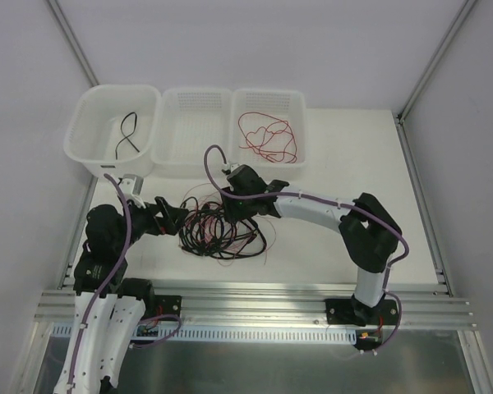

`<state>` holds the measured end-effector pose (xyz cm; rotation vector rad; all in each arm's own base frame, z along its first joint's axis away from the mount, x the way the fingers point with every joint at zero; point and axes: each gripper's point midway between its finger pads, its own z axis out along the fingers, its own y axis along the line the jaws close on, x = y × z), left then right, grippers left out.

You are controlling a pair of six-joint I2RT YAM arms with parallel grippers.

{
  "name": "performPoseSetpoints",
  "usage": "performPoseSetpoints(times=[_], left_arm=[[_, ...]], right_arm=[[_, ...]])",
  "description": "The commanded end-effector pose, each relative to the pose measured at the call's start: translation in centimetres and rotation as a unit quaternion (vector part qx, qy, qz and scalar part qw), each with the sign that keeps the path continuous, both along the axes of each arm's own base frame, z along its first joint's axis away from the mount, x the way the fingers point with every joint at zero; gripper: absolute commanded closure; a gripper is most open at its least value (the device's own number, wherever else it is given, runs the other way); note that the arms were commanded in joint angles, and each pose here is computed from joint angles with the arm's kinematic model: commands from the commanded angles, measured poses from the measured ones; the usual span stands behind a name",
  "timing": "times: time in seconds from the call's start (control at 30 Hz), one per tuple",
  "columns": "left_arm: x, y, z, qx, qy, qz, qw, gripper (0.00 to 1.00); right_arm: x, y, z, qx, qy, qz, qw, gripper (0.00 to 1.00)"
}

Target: Untangle the cables

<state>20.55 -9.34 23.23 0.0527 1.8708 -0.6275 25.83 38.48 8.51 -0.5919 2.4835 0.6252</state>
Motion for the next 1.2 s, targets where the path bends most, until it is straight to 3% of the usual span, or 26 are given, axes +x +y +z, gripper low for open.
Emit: performPoseSetpoints(times=[0.0, 0.1, 0.13, 0.2, 0.4, 0.6, 0.73, 0.87, 0.97, 1.07, 1.17], left_arm=[[-0.5, -1.0, -0.7, -0.024, 0.018, -0.021, 0.999, 0.01], [-0.5, -1.2, -2.0, -0.032, 0.039, -0.021, 0.998, 0.01], [-0.5, -1.1, -2.4, -0.034, 0.046, -0.018, 0.998, 0.01], [-0.5, -1.2, -3.0, -0.037, 0.056, -0.018, 0.998, 0.01], [-0.1, -1.4, -4.4, -0.047, 0.093, -0.014, 0.994, 0.01], [0.0, -3.0, -5.6, -0.068, 0.142, -0.035, 0.987, 0.01], [-0.1, -4.8, -5.7, -0.073, 0.154, -0.063, 0.983, 0.01], [-0.2, -6.4, -5.0, -0.084, 0.137, -0.086, 0.983, 0.01], [-0.5, -7.7, -4.2, -0.093, 0.123, -0.11, 0.982, 0.01], [-0.9, -9.0, -4.1, -0.096, 0.12, -0.134, 0.979, 0.01], [-0.7, -10.0, -4.2, -0.091, 0.116, -0.14, 0.979, 0.01]], right_arm=[[0.9, 0.6, 0.7, -0.003, -0.018, -0.024, 1.0, 0.54], [0.7, 0.1, 1.6, -0.008, -0.035, -0.018, 0.999, 0.76], [0.5, -0.2, 1.8, -0.017, -0.038, -0.014, 0.999, 0.88], [0.6, -1.0, 4.2, -0.016, -0.065, -0.012, 0.998, 0.99], [-0.8, -4.0, 14.3, 0.014, -0.151, 0.014, 0.988, 0.99], [-2.8, -7.0, 24.8, 0.088, -0.239, 0.023, 0.967, 0.99], [-3.3, -8.7, 28.5, 0.125, -0.284, 0.012, 0.951, 0.99], [-3.2, -10.0, 29.3, 0.114, -0.3, -0.002, 0.947, 0.99], [-3.9, -10.5, 30.5, 0.145, -0.306, -0.008, 0.941, 0.99], [-4.6, -10.3, 33.2, 0.205, -0.338, 0.001, 0.919, 0.99], [-4.4, -11.1, 36.4, 0.207, -0.369, -0.005, 0.906, 0.99]])
